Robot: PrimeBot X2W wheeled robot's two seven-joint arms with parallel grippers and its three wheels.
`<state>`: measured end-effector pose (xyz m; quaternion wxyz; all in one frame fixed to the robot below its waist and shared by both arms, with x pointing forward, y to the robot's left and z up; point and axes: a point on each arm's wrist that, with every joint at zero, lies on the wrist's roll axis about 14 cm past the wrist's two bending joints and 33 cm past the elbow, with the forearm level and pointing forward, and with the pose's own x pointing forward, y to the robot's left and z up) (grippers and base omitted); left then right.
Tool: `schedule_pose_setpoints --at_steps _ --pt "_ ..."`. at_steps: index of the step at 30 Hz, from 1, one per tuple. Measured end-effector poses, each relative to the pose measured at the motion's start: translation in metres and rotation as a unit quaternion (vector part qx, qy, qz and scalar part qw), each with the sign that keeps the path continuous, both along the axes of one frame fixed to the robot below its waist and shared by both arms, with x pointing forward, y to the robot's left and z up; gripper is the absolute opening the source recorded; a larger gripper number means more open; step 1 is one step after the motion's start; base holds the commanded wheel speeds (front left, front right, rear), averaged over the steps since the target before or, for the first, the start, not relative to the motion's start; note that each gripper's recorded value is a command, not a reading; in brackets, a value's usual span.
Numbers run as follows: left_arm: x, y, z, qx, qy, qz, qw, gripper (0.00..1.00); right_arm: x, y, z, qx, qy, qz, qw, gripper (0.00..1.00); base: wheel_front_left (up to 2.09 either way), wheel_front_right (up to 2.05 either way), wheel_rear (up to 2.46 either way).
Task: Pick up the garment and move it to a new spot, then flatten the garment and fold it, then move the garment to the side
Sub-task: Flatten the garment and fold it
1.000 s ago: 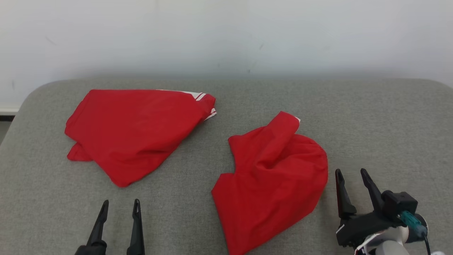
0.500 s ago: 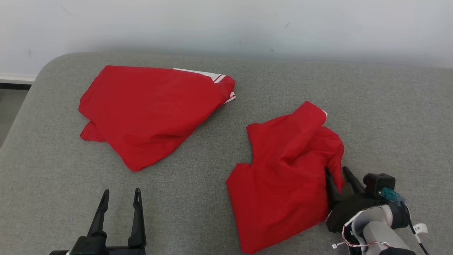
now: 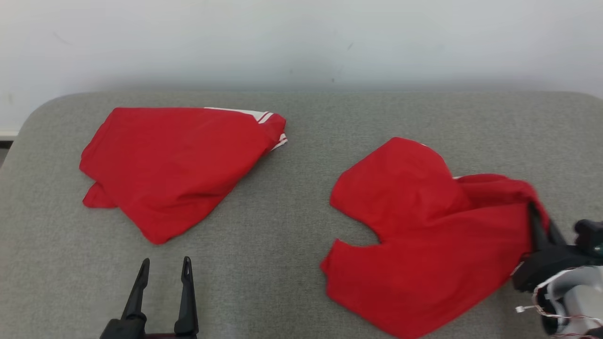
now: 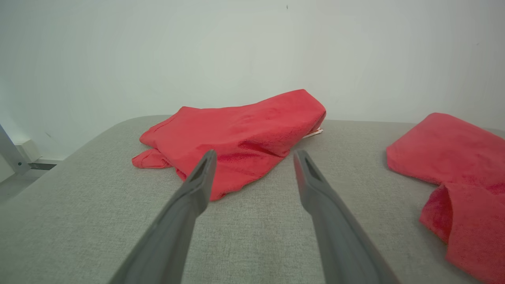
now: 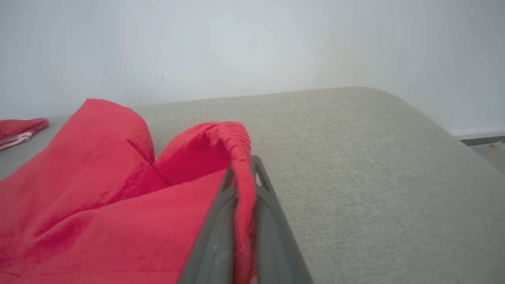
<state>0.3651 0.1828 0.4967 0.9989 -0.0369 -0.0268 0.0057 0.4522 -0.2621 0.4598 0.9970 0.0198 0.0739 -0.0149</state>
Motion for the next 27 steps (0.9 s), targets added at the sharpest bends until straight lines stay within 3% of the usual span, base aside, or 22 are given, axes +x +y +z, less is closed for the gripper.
schedule_pose_setpoints --at_steps 7,12,17,27 --pt "0.001 -0.017 0.001 -0.004 -0.003 -0.027 1.000 1.00 -0.020 -0.070 0.059 -0.049 -0.077 -0.067 0.994 0.00 0.00 0.00 0.00" --pt "0.001 -0.028 0.008 -0.007 -0.013 -0.042 0.999 1.00 -0.030 -0.081 0.111 -0.081 -0.147 -0.074 0.983 0.00 0.00 0.00 0.00" --pt "-0.001 -0.034 0.010 -0.009 -0.016 -0.051 0.999 1.00 -0.027 -0.037 0.125 -0.078 -0.177 -0.025 0.981 0.00 0.00 0.00 0.00" --pt "-0.009 -0.022 0.005 -0.015 -0.008 -0.032 0.999 1.00 -0.004 0.099 0.101 -0.014 -0.158 0.129 0.979 0.00 0.00 0.00 0.00"
